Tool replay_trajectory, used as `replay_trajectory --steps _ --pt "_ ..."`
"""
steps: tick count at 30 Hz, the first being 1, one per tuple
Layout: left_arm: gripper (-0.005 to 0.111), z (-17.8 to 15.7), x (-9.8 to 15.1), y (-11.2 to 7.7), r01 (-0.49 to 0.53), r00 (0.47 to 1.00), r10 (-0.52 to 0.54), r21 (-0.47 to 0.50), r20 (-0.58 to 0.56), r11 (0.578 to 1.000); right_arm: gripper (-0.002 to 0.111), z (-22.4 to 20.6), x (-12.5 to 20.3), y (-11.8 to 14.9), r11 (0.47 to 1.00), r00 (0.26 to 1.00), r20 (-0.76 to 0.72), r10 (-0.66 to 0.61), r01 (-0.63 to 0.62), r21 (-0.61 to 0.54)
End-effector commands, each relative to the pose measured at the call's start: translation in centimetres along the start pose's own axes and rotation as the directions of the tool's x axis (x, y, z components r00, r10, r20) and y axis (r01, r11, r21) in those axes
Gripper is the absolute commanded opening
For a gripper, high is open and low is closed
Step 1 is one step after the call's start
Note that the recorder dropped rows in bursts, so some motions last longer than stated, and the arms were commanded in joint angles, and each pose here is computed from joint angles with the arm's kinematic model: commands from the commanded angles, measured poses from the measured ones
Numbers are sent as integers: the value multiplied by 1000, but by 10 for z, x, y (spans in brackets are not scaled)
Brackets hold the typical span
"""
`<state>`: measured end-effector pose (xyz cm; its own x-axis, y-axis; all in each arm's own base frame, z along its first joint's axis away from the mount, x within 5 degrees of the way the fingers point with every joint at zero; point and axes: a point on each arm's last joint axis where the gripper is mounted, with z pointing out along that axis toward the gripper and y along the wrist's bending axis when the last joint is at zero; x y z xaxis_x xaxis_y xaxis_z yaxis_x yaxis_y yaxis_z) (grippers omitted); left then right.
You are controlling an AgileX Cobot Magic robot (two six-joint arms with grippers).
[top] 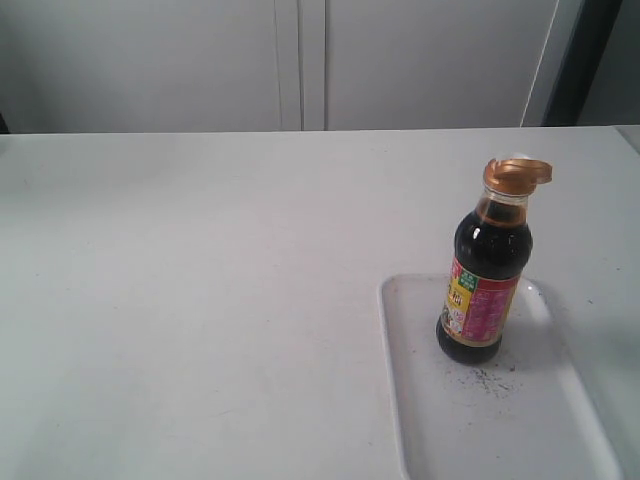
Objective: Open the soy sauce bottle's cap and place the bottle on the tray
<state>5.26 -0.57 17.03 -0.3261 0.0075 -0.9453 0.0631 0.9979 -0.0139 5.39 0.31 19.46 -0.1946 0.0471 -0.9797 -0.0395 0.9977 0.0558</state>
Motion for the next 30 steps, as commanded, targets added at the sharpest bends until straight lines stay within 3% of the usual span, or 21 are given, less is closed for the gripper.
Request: replay_trajectory --steps 1,30 --pt "0 0 1 0 12 1000 -12 2 4 1000 0 2 6 -1 1000 1000 11 -7 7 4" --pt "0 0 1 0 12 1000 -12 2 4 1000 0 2 13 -2 999 996 -68 -49 50 19"
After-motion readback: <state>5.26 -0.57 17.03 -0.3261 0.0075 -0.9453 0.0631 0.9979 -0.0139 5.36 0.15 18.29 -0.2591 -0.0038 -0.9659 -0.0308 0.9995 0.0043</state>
